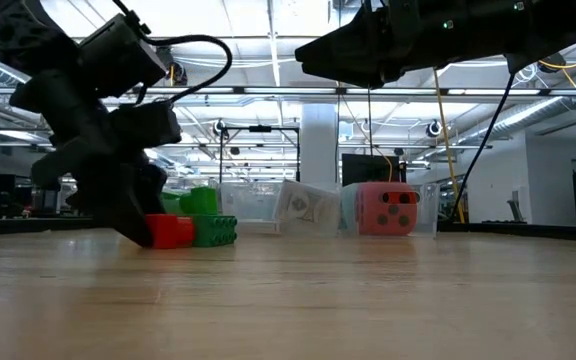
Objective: Pick & Place Toys
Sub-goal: Put the red game piece into the left transparent bin
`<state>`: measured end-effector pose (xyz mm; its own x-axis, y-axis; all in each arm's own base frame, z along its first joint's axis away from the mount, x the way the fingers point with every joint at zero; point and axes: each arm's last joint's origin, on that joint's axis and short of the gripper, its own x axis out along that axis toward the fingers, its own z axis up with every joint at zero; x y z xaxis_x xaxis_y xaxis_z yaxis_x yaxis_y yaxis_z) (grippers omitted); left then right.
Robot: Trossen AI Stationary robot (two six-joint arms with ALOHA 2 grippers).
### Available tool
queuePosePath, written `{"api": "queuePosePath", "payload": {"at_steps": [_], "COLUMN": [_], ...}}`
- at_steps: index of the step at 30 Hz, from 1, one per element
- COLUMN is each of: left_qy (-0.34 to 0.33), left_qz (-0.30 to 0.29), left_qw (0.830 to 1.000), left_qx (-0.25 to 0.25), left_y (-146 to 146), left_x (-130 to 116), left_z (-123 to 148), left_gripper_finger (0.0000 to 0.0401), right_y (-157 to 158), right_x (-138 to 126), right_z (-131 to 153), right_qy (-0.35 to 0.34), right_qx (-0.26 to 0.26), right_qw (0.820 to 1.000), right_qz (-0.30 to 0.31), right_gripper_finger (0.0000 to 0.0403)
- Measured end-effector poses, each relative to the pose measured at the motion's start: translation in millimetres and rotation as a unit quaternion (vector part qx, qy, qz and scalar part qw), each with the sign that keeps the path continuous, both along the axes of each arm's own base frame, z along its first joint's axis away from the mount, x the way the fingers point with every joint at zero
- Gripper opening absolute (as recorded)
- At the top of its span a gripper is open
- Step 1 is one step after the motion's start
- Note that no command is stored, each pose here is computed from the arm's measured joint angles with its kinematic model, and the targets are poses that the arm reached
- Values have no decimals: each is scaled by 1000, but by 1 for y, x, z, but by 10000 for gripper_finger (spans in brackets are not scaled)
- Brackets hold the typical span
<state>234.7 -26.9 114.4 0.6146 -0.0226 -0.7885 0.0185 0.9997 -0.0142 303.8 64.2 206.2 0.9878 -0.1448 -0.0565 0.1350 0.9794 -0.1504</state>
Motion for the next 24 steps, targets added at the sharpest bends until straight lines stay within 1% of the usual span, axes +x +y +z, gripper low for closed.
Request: {"api": "queuePosePath", "payload": {"at_steps": [2,3,7,10,13,15,19,21,24], "left_qy": [-8,-12,-21,-20,-28,-44,-74,-83,-84], "left_qz": [18,17,2,-15,-27,-44,-120,-134,-139], "left_qw": [1000,999,999,997,996,995,990,987,987], "left_qx": [-23,-35,-46,-74,-84,-75,-18,8,17], "left_y": [-2,-4,-14,-23,-29,-32,-37,-38,-38], "left_x": [1,2,2,1,1,2,4,4,4], "left_z": [1,1,3,3,5,7,10,10,10], "left_gripper_finger": [273,273,273,273,273,273,273,273,273], "right_y": [0,0,0,0,0,0,0,0,0], "right_x": [0,0,0,0,0,0,0,0,0], "right_z": [0,0,0,0,0,0,0,0,0], "right_qy": [0,0,-1,0,0,-1,-1,-1,0], "right_qx": [0,2,5,5,5,5,5,5,5], "right_qw": [1000,1000,1000,1000,1000,1000,1000,1000,1000], "right_qz": [0,0,0,0,0,0,0,0,1], "right_gripper_finger": [211,211,210,210,210,210,210,210,210]}}
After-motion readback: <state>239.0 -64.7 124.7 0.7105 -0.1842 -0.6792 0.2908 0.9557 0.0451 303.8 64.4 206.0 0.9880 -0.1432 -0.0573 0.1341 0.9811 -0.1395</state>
